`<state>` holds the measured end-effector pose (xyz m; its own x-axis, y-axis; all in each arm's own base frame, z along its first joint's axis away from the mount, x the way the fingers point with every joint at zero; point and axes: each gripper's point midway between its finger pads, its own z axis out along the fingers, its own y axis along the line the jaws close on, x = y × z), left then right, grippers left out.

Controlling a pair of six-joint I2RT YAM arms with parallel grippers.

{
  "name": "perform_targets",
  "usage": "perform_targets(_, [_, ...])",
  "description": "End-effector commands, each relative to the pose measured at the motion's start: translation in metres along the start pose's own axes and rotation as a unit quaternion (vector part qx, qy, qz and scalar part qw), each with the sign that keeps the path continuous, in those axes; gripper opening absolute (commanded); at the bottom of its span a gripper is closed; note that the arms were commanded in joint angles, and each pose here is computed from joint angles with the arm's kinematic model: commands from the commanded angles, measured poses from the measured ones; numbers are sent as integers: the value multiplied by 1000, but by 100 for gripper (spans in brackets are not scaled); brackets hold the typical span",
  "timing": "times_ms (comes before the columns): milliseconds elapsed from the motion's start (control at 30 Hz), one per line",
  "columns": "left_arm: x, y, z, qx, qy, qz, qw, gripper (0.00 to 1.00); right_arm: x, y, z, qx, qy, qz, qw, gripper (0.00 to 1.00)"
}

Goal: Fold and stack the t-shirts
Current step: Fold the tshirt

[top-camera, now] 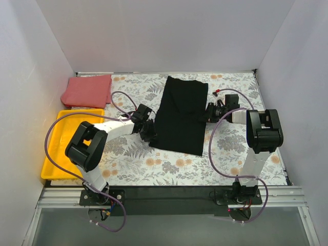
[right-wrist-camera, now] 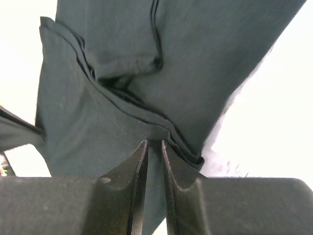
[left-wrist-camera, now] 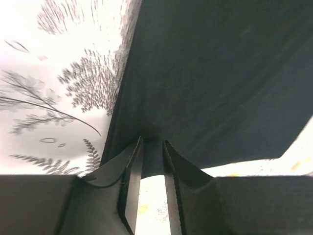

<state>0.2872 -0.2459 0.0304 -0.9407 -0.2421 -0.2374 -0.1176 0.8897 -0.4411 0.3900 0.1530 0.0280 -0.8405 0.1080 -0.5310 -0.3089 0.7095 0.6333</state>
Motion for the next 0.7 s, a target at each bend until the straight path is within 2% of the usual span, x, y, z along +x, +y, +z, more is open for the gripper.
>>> perform_targets(0, [29,-1,5,19,61,-20,998,21,-24,-18,10,-7,-23,5,1000,24])
perform_targets(100, [46,0,12,31,95,-56,993,19,-51,-34,14,-5,-42,11,999,24])
perform_targets(167, [46,-5,12,43,98,-70,992,18,-74,-48,13,-4,-60,20,998,24])
perform_targets(300, [34,-8,6,43,66,-65,995,23,-91,-38,6,-25,-71,28,997,25])
perform_targets(333, [25,-11,0,43,43,-61,996,26,-98,-26,-3,-30,-81,18,996,25])
perform_targets(433, [10,-18,-17,49,5,-51,997,35,-83,1,-26,-42,-84,25,995,25])
perform_targets(467, [7,-19,-22,48,-5,-48,998,37,-55,5,-28,-46,-65,44,996,25])
perform_targets(567, [-2,-25,-38,44,-30,-22,998,44,-42,47,-52,-98,-77,27,992,25])
perform_targets(667, [6,-32,-42,63,-15,-1,998,45,-9,68,-64,-129,-58,28,990,25])
